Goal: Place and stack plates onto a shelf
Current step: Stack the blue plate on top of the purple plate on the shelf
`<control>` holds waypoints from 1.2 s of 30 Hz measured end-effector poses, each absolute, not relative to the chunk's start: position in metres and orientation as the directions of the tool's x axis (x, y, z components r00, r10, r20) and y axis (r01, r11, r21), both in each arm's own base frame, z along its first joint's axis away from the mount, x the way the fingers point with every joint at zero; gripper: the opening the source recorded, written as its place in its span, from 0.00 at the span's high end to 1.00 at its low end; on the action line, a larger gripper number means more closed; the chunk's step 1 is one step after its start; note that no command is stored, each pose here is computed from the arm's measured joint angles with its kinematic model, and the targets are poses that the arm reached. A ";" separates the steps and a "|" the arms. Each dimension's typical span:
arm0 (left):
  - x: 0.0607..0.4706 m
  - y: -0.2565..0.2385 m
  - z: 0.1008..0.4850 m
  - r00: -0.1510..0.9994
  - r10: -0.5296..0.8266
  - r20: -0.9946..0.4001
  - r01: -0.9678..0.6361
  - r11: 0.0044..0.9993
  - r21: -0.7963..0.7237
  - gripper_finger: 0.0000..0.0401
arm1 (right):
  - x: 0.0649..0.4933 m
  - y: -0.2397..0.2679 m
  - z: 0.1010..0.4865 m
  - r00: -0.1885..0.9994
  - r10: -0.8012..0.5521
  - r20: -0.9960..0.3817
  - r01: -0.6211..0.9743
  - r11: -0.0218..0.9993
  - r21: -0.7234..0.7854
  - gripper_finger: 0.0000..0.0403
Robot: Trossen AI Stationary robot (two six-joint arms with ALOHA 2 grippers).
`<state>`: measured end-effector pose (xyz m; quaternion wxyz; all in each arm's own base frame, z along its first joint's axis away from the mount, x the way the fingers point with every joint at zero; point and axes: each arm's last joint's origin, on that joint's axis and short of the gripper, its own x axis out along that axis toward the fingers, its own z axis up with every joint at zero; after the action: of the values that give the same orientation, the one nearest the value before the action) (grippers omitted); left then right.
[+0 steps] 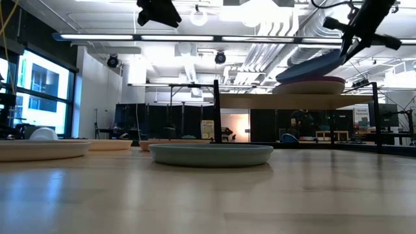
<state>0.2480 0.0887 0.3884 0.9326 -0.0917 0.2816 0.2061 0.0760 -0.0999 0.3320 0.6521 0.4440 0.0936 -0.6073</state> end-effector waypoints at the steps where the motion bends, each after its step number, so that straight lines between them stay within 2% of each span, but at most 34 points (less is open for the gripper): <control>1: 0.248 0.089 0.388 0.755 0.333 -0.565 -0.431 0.901 -0.046 0.76 | 0.077 -0.101 0.330 0.248 -0.711 -0.658 0.866 -0.141 0.480 1.00; 14: 0.241 0.093 0.382 0.699 0.334 -0.632 -0.397 0.917 0.045 0.76 | 0.078 -0.104 0.311 0.180 -0.706 -0.685 0.750 -0.352 0.560 1.00; 24: 0.236 0.104 0.380 0.674 0.360 -0.646 -0.400 0.912 0.091 0.76 | 0.080 -0.106 0.313 0.207 -0.717 -0.666 0.670 -0.393 0.630 1.00; 36: 0.233 0.110 0.380 0.664 0.377 -0.646 -0.407 0.907 0.110 0.76 | 0.089 -0.115 0.304 0.214 -0.655 -0.724 0.662 -0.448 0.601 1.00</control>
<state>0.2328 0.1096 0.3803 0.9118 -0.0219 0.3492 0.2149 0.0890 -0.1145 0.3037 0.5254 0.5755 0.0029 -0.6267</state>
